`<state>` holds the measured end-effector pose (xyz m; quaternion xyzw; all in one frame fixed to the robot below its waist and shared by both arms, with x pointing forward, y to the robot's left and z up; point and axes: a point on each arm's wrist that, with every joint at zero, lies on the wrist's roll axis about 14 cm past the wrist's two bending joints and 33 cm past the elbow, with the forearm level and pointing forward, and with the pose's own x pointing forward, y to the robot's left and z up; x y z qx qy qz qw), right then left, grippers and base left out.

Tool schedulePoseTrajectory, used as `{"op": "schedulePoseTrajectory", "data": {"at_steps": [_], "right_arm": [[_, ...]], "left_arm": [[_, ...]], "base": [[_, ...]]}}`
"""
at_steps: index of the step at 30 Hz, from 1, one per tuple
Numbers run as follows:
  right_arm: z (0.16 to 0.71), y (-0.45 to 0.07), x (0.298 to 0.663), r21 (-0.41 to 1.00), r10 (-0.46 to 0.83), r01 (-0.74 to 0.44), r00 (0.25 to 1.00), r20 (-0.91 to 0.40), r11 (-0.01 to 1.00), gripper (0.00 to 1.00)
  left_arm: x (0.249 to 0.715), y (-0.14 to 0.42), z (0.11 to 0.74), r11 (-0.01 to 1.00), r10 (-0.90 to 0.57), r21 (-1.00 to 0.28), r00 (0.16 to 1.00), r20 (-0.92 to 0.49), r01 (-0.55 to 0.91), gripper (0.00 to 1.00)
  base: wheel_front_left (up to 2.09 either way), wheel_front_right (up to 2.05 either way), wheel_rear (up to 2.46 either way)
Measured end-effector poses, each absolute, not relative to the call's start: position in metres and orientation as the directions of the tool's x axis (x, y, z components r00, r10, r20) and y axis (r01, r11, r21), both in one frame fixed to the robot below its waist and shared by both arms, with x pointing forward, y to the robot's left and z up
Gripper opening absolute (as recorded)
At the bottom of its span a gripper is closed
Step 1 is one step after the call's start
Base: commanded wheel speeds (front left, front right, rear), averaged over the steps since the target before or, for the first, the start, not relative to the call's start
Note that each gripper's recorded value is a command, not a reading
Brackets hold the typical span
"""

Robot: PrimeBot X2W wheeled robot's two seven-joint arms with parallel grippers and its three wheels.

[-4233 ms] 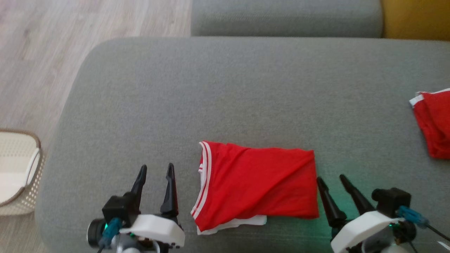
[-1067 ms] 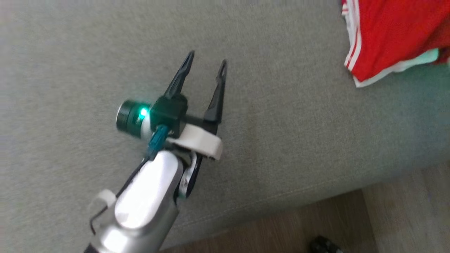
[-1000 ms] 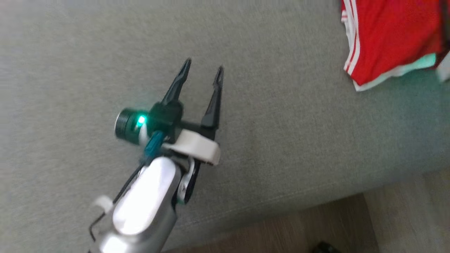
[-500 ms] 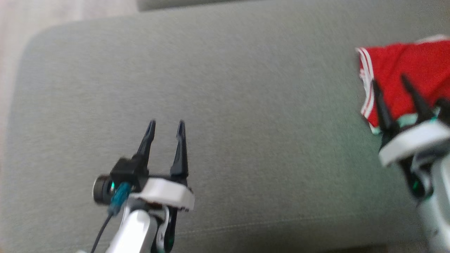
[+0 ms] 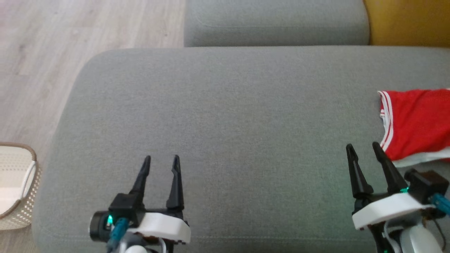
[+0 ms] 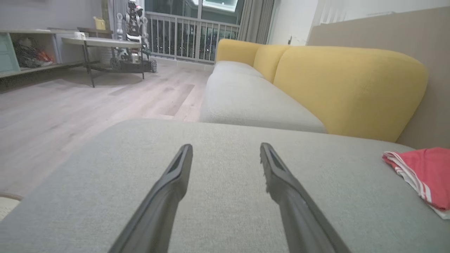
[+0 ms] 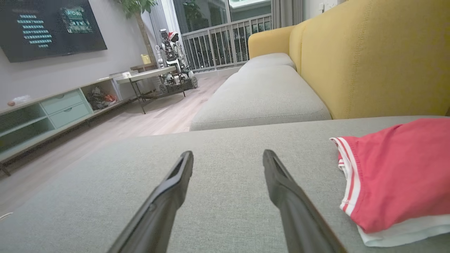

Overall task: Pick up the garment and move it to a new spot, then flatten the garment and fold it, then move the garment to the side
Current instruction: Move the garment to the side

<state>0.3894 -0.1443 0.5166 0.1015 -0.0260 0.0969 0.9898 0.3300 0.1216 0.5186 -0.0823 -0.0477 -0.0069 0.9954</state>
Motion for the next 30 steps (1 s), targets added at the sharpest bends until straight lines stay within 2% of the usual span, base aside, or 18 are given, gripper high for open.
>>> {"op": "schedulePoseTrajectory", "data": {"at_steps": [4,23,30], "right_arm": [[0.518,-0.142,0.386,0.22,0.172,-0.186,0.982,0.081,0.958,1.0],[0.519,-0.141,0.378,0.235,0.161,-0.177,0.983,0.086,0.956,1.0],[0.524,-0.138,0.379,0.206,0.171,-0.188,0.98,0.1,0.96,1.0]], "left_arm": [[0.327,0.13,0.533,0.989,0.02,-0.149,0.989,0.146,0.002,1.0],[0.324,0.127,0.526,0.991,-0.007,-0.134,0.992,0.127,0.025,1.0],[0.326,0.137,0.54,0.983,0.029,-0.186,0.986,0.164,0.002,1.0]], "base": [[0.0,0.0,0.0],[0.0,0.0,0.0],[0.0,0.0,0.0]]}}
